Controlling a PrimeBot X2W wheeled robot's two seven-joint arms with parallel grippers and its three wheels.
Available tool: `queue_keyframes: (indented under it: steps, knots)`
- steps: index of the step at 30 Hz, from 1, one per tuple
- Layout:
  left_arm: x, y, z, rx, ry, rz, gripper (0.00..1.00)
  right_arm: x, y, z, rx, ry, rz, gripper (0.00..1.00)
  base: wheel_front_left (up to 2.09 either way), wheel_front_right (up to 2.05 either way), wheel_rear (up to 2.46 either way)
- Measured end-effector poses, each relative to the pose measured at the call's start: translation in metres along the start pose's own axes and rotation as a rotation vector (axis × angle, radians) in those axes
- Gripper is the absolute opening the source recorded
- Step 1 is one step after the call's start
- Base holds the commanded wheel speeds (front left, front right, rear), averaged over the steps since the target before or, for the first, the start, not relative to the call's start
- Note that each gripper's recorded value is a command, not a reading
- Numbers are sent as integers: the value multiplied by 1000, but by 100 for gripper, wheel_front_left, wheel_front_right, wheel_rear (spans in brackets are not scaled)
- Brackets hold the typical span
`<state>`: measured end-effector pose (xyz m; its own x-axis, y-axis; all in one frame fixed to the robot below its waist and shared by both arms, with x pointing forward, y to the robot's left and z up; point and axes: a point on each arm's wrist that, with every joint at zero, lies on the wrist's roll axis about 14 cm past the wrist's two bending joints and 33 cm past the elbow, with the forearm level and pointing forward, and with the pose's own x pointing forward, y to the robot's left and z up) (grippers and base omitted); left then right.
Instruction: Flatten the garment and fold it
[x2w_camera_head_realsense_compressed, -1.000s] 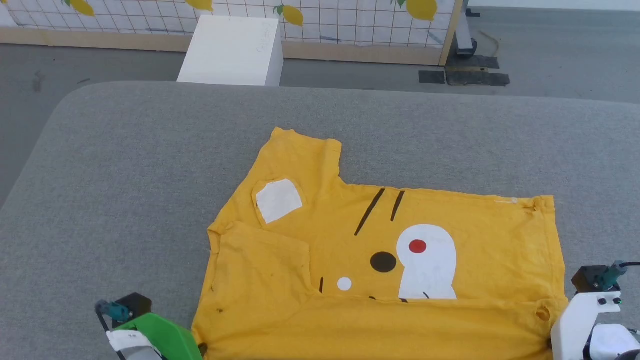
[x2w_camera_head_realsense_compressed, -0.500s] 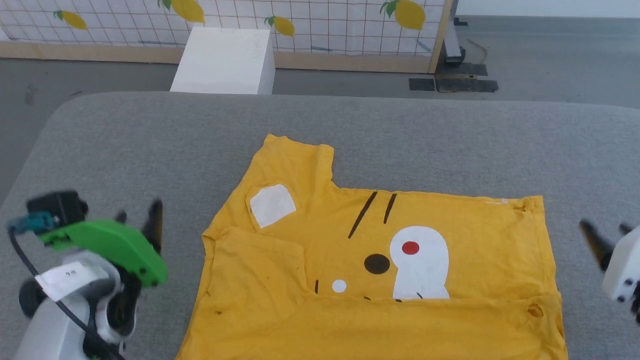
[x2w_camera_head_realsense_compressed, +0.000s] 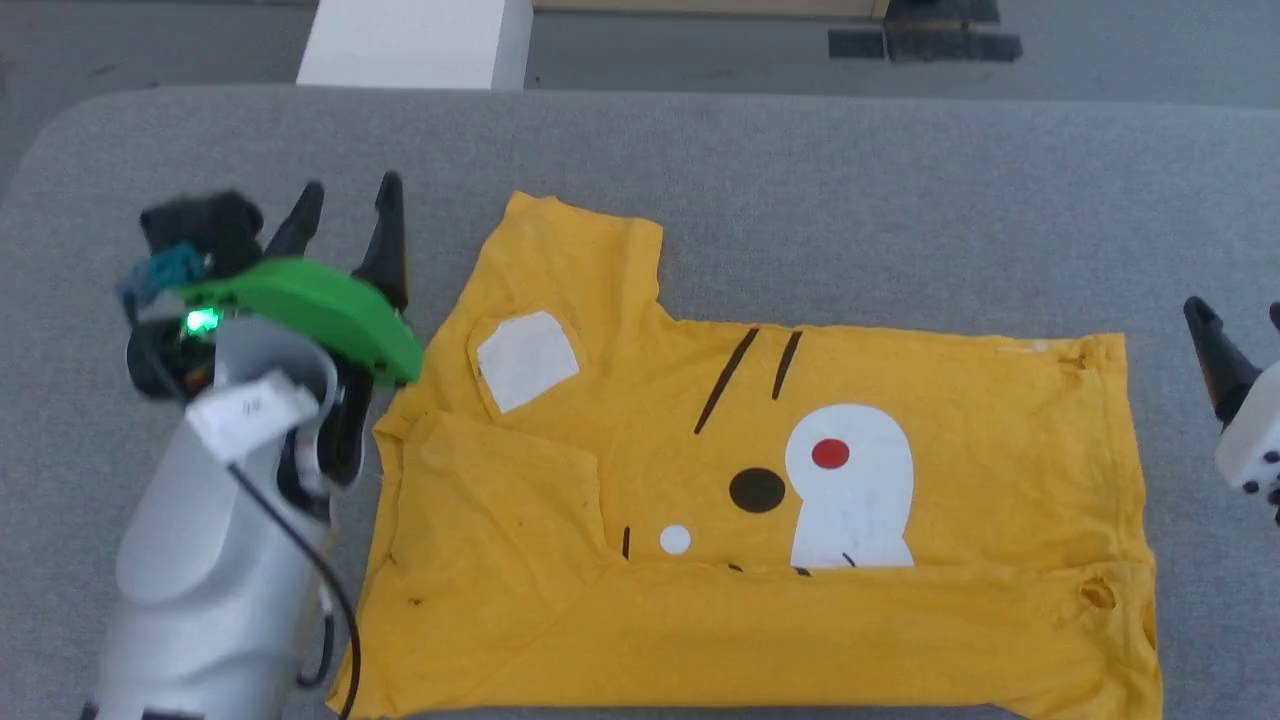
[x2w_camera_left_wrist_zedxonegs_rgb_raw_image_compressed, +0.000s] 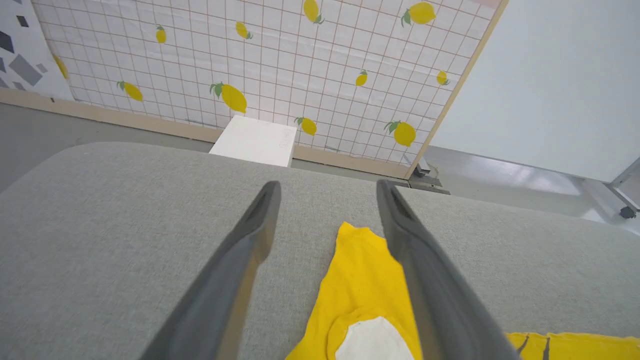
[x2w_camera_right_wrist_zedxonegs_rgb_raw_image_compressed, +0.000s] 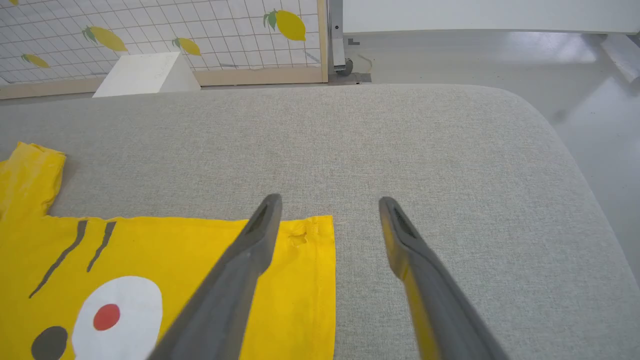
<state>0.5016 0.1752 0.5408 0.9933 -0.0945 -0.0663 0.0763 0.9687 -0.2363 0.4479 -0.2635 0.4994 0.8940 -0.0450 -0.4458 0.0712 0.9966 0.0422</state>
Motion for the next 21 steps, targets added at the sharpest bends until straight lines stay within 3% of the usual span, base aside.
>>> queue_keyframes:
  steps: [5,10,17,21]
  knots:
    - [51,-7,-18,35,132,-47,100,23,4,-4,-20,24,12,100,0,0,0]
    - [91,-5,-54,58,385,-43,100,43,10,-14,-38,57,29,100,0,0,0]
    - [102,-10,-131,123,813,-30,100,58,4,-42,-47,131,17,100,0,0,0]
    - [97,-5,-164,162,964,6,100,60,-6,-51,-48,153,-9,100,0,0,0]
